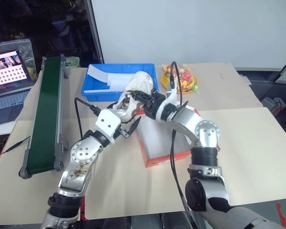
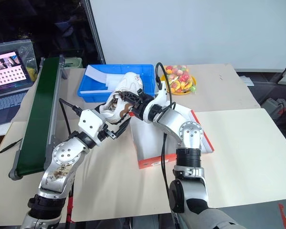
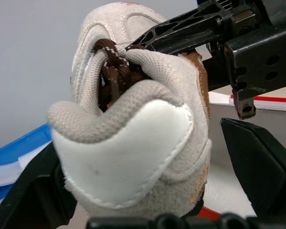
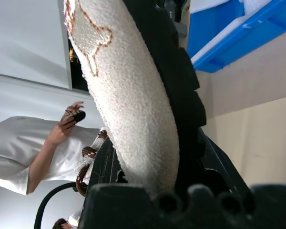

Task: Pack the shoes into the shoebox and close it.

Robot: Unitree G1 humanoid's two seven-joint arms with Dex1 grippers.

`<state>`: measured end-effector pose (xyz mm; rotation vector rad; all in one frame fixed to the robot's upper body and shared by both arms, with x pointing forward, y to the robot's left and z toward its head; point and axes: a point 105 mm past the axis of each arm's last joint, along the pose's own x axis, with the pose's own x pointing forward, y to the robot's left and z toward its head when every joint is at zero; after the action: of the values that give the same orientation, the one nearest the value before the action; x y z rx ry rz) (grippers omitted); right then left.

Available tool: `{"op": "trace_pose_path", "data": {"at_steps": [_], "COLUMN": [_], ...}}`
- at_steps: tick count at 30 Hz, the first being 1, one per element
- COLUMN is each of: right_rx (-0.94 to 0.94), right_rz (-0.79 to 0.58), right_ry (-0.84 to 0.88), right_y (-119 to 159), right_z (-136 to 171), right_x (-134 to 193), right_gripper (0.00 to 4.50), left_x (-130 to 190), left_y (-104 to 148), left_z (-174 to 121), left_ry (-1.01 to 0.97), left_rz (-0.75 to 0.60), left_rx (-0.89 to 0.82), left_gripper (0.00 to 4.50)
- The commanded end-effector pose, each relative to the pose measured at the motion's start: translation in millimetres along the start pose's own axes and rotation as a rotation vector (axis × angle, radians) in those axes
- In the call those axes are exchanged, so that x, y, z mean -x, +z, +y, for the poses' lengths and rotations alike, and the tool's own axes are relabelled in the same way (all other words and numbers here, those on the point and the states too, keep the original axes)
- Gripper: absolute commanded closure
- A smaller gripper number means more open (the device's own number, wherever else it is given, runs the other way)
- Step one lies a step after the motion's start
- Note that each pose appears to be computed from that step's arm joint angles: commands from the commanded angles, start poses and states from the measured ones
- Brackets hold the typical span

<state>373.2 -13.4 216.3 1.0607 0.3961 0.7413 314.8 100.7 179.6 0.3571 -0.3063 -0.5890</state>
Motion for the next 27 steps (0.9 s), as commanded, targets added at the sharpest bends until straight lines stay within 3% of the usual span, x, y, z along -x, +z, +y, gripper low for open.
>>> {"op": "trace_pose_path", "data": {"at_steps": [1,4,8,12,20,27], "right_rx": [0.177,0.357,0.525,0.682,0.595,0.574], "right_rz": [-0.294,-0.354,-0.306,0.115,0.370,0.521], "right_ry": [-0.031,-0.127,-0.216,-0.403,-0.445,-0.553], "right_y": [63.4,87.7,96.8,69.3,52.1,36.9], "right_z": [14.7,8.9,0.7,-27.9,-35.0,-70.5], "right_x": [18.5,32.6,47.4,74.6,85.1,94.7], "right_gripper": [3.51,3.51,3.51,3.51,3.51,3.51], "left_x": [0.8,2.1,2.5,2.4,29.6,39.2], "left_y": [3.1,0.2,-1.8,2.8,18.1,19.7], "left_z": [-5.2,-6.1,-8.8,-22.2,-31.5,-26.9], "left_ry": [-0.015,-0.014,-0.014,-0.132,-0.421,-0.559], "left_rz": [-0.014,-0.001,0.006,0.011,0.013,0.034], "left_rx": [-0.019,-0.022,-0.019,-0.010,0.094,0.045], "left_gripper": [0.08,0.08,0.08,0.08,0.08,0.08]}}
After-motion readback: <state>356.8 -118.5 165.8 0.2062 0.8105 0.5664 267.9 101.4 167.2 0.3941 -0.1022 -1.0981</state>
